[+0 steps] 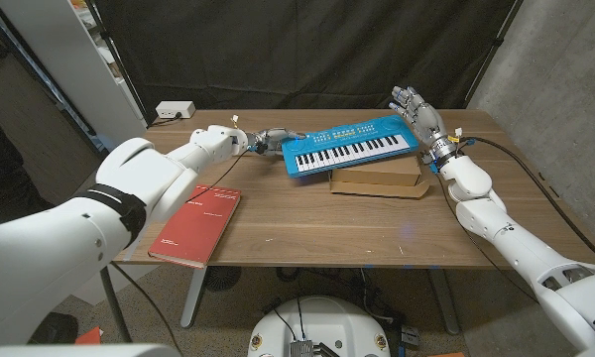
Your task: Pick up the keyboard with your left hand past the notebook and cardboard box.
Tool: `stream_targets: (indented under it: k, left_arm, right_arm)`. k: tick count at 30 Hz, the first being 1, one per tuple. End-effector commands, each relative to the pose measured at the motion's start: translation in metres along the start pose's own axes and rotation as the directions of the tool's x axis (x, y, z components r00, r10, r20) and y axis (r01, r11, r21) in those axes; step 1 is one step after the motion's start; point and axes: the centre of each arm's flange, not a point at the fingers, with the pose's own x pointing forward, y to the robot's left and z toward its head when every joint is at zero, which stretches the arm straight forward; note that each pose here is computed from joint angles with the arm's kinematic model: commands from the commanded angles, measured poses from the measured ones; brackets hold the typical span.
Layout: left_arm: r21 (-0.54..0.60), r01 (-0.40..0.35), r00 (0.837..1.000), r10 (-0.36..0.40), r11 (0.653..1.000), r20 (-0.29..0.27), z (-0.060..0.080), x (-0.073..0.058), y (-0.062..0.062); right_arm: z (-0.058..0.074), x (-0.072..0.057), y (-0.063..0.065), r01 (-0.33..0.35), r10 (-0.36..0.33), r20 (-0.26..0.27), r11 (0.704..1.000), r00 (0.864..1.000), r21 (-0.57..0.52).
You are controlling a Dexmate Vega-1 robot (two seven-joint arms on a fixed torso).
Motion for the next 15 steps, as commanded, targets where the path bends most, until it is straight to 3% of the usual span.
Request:
stream_targets:
  k: [1,15]
  left_arm:
    - [-0.05,0.036,0.999,-0.035,0.998,0.015,0.002,-0.0022,-0.0011]
    - [-0.114,0.043,0.999,-0.04,0.993,0.022,-0.0005,-0.0046,0.0012]
  right_arm:
    - [0.0006,0.0032,-0.0007,-0.001,0.001,0.005,1.0,1.0,-0.007]
    - [0.0013,0.005,0.0007,-0.001,0.001,0.009,1.0,1.0,-0.017]
